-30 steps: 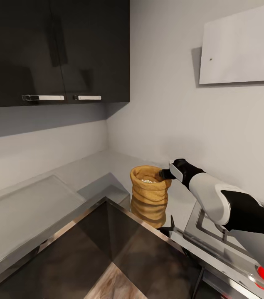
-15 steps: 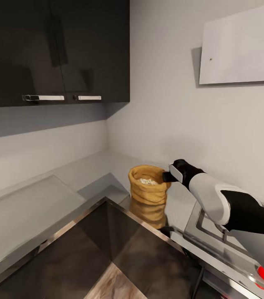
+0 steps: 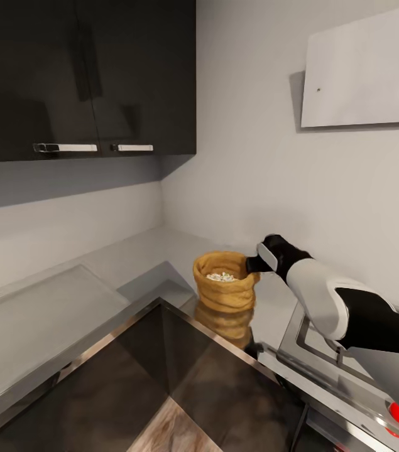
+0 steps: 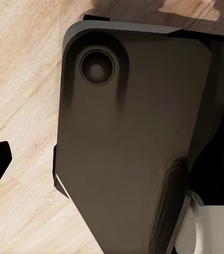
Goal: In the kitchen, take the popcorn bag from the countertop, put it into the microwave, and heat it until the popcorn is cooked so the cooked popcorn ends up inside the bag.
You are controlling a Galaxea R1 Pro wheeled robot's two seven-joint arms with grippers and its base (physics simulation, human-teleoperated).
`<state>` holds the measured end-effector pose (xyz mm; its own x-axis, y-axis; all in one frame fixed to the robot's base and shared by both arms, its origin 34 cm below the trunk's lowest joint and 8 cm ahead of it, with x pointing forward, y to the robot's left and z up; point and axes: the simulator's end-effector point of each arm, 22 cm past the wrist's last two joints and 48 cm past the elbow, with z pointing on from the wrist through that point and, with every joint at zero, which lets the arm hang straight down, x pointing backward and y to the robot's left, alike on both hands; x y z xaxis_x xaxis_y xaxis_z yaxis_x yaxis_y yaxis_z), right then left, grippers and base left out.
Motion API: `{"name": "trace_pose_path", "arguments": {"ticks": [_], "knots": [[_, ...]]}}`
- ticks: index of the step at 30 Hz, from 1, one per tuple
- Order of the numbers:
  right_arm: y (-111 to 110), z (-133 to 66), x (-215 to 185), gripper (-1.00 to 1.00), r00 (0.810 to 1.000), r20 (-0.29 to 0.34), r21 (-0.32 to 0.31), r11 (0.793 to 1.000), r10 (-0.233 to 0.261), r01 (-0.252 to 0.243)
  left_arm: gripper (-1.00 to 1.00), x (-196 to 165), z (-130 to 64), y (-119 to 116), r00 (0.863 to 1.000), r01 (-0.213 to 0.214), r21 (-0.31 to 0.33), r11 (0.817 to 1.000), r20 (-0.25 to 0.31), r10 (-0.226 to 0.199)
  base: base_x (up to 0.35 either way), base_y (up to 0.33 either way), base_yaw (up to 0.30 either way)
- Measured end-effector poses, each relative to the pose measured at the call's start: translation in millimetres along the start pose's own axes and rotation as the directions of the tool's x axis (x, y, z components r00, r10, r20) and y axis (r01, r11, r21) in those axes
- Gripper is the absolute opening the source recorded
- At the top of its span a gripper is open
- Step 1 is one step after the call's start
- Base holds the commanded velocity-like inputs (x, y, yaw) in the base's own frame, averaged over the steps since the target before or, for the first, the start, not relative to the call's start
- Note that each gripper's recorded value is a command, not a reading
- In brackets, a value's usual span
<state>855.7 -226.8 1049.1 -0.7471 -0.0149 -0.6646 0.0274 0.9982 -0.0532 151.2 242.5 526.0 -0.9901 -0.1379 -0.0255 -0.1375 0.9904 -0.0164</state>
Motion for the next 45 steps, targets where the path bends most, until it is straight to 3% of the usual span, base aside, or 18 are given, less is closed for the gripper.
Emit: {"name": "trace_pose_path", "arguments": {"ticks": [7, 17, 23, 45], "knots": [[-13.2, -35.6, -40.3, -1.00, 0.999, 0.028, 0.012, 1.000, 0.025, -0.025, 1.00, 0.0, 0.0, 0.0, 1.000, 0.000, 0.000, 1.000, 0.000, 0.000, 0.000, 0.000, 0.000], [-12.5, -37.2, -31.7, -1.00, 1.000, -0.018, 0.005, 1.000, 0.026, -0.026, 1.00, 0.0, 0.0, 0.0, 1.000, -0.001, 0.000, 1.000, 0.000, 0.001, 0.000, 0.000, 0.000], [-11.9, -38.8, -31.6, -1.00, 0.997, -0.027, -0.026, 0.997, 0.075, -0.075, 1.00, -0.3, 0.0, -0.1, 1.000, -0.003, 0.000, 1.000, 0.001, 0.003, -0.034, 0.000, 0.000], [-13.4, -41.1, -37.2, -1.00, 0.997, -0.013, -0.029, 0.996, 0.082, -0.082, 1.00, -0.2, 0.1, -1.6, 1.000, 0.003, -0.004, 1.000, 0.001, -0.003, -0.336, 0.000, 0.000]]}}
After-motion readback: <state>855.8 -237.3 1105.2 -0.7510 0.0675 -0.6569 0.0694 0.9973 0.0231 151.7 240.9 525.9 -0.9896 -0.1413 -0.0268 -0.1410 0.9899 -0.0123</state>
